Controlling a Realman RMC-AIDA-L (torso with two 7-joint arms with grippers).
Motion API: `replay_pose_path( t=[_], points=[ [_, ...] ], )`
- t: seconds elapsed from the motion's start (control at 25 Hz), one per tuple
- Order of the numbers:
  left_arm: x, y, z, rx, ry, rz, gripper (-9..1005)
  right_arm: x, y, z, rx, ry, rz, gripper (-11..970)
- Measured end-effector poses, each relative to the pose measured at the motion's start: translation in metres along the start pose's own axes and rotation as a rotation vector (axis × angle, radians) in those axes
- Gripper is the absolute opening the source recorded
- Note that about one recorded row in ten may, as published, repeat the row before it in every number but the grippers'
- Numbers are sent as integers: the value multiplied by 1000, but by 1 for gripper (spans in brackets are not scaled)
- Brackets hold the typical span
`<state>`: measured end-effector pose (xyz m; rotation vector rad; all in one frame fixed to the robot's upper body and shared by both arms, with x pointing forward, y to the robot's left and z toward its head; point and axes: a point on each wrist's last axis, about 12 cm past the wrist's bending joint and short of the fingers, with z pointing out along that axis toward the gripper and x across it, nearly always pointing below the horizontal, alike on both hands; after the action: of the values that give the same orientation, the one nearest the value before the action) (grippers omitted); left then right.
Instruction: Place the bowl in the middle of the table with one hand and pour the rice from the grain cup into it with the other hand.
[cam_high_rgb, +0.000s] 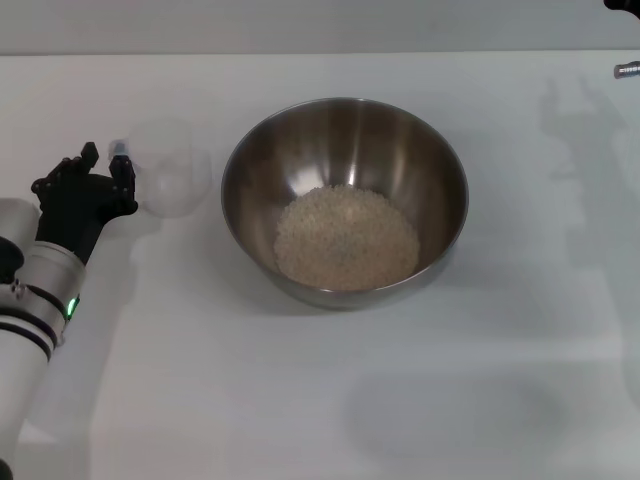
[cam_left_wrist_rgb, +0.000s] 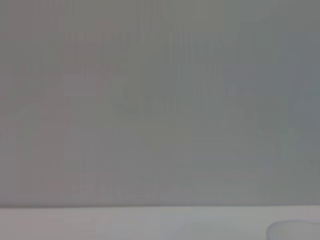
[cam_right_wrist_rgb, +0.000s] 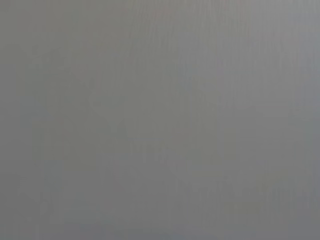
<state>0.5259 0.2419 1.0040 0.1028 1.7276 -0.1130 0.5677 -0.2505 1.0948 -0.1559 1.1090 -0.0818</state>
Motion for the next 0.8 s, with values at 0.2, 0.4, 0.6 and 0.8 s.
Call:
replay_pose_path(
  t=[0.2, 0.4, 0.6, 0.8],
  points=[
    [2, -3, -8, 26, -24, 19, 341, 0, 0, 0, 0, -1, -1, 375],
    [6, -3, -16, 38, -33, 26, 481, 0, 0, 0, 0, -1, -1, 375],
    [8, 0, -17, 35, -18, 13, 642, 0, 1, 0, -4, -1, 0, 375],
    [3, 0, -11, 43, -32, 26, 649, -1, 2, 1, -5, -4, 3, 375]
  ],
)
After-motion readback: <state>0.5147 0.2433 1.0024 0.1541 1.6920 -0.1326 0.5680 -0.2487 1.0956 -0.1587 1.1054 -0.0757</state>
